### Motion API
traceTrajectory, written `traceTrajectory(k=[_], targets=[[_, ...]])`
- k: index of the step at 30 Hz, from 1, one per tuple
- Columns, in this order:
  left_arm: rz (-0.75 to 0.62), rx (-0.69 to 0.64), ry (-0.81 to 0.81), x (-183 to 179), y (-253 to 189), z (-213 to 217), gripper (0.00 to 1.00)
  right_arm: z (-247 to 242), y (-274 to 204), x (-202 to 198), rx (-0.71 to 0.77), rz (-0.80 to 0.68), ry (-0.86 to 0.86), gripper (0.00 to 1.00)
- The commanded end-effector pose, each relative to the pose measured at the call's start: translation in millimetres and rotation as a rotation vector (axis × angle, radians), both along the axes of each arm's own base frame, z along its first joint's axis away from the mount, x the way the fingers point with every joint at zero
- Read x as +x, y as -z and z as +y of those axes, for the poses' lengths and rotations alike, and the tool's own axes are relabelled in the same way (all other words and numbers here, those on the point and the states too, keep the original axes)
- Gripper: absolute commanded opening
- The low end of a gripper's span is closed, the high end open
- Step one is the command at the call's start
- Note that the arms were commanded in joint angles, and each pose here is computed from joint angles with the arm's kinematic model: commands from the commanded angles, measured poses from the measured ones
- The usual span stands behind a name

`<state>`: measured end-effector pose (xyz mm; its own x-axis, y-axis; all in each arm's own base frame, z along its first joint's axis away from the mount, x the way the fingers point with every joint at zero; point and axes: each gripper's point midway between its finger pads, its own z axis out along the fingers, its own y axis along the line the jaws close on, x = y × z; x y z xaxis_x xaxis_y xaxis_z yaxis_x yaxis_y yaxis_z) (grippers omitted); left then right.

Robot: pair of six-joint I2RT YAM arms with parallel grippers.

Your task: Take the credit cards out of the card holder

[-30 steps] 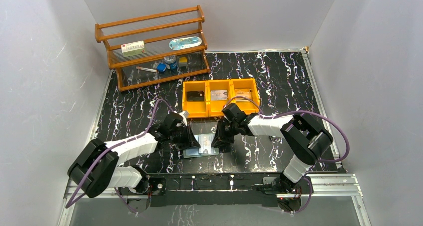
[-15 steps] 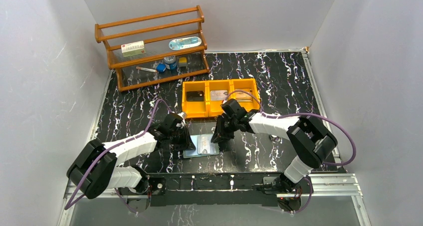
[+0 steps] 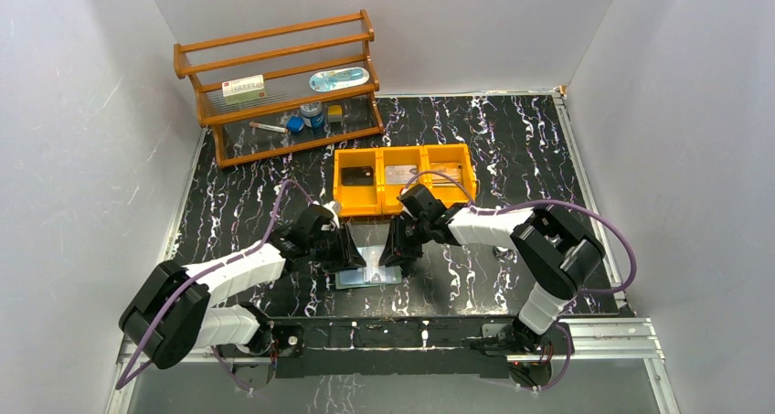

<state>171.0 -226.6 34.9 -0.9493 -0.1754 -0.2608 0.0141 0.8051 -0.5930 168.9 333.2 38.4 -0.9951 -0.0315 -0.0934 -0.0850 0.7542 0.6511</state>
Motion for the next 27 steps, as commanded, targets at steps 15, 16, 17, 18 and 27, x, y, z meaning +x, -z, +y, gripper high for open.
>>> traceTrajectory(k=[15,16,17,18,27], targets=[[0.08,-0.025,-0.094,-9,23,4,0.36,-16,39,-19,-0.072,0.123,0.063,0.27],[0.071,-0.014,-0.111,-8,23,7,0.37,-21,48,-22,-0.105,0.143,0.071,0.27],[0.055,-0.003,-0.125,-7,22,11,0.4,-23,51,-23,-0.12,0.148,0.074,0.27],[0.042,0.012,-0.133,-5,20,15,0.44,-25,53,-23,-0.132,0.149,0.079,0.27],[0.059,0.011,-0.069,-7,23,8,0.47,-26,56,-22,-0.15,0.15,0.076,0.26]])
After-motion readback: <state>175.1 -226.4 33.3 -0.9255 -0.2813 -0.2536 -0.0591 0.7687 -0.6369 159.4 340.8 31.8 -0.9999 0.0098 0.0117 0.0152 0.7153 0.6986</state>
